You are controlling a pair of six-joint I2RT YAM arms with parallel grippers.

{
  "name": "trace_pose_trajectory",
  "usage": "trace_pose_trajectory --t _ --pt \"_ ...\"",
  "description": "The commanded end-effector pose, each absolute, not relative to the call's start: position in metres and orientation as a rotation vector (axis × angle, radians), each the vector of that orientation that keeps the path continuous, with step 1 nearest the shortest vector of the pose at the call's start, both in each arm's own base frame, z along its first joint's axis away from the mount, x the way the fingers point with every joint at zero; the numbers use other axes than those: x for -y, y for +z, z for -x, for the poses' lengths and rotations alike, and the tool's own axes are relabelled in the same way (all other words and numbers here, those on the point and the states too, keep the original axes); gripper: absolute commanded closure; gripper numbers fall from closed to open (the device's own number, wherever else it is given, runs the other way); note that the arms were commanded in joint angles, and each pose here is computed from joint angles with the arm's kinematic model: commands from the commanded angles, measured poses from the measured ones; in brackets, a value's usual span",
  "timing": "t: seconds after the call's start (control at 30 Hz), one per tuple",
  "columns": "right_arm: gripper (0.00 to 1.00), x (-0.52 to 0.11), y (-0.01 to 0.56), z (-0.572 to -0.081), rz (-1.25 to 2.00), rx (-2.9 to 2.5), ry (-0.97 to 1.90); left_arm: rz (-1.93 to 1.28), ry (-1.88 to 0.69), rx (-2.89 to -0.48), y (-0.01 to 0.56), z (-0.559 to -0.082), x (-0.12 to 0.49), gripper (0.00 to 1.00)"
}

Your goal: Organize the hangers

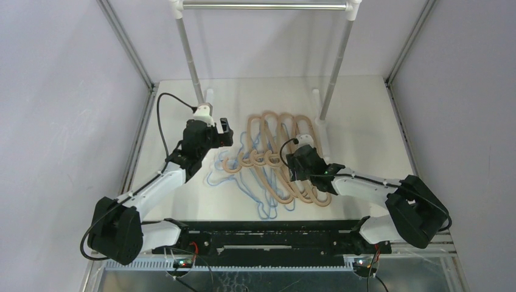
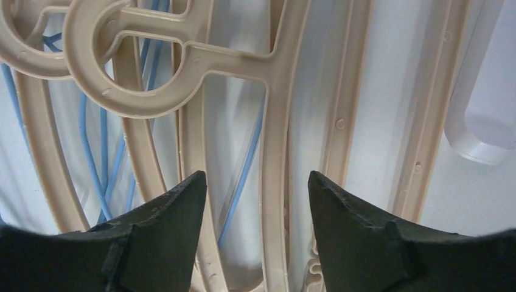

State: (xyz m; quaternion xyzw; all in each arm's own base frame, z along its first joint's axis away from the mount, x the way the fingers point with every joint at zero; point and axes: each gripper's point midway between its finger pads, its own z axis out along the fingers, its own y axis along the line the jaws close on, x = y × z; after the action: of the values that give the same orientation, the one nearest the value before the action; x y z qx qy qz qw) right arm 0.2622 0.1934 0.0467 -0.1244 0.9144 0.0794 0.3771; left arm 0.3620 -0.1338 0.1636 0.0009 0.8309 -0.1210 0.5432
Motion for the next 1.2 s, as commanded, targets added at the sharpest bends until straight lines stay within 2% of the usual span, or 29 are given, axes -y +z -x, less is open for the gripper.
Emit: trace_pose_trajectory --t 0.0,0.07,0.3,0.37,0.5,0.6,0.67,0.9,1.17 --pt "0.34 -0.197 0.049 -0.276 0.254 -2.314 0.213 -0.009 -0.265 -1.946 0.168 -0.364 0.131 0.01" --pt "0.40 -0.197 0.043 -0.275 0.256 -2.332 0.211 -0.009 -0.261 -1.950 0.167 -0.364 0.131 0.01" --pt "0.45 -0.192 0.032 -0.274 0.247 -2.352 0.173 -0.009 -0.255 -1.948 0.167 -0.364 0.130 0.01" --pt "0.54 -0.191 0.035 -0.275 0.246 -2.343 0.172 -0.010 -0.256 -1.949 0.167 -0.364 0.130 0.01" --pt "0.81 -0.190 0.047 -0.275 0.238 -2.316 0.185 -0.008 -0.251 -1.950 0.166 -0.364 0.129 0.00" --pt "0.88 -0.191 0.059 -0.276 0.234 -2.285 0.210 -0.007 -0.253 -1.951 0.166 -0.364 0.130 0.01" --pt "0.99 -0.192 0.069 -0.276 0.224 -2.269 0.229 -0.006 -0.252 -1.951 0.165 -0.364 0.129 0.00" --pt "1.00 -0.209 0.139 -0.282 0.214 -2.148 0.431 0.002 -0.254 -1.947 0.166 -0.364 0.129 0.01" --pt "1.00 -0.245 0.284 -0.329 0.144 -1.845 0.899 0.003 -0.274 -1.938 0.167 -0.363 0.131 0.01"
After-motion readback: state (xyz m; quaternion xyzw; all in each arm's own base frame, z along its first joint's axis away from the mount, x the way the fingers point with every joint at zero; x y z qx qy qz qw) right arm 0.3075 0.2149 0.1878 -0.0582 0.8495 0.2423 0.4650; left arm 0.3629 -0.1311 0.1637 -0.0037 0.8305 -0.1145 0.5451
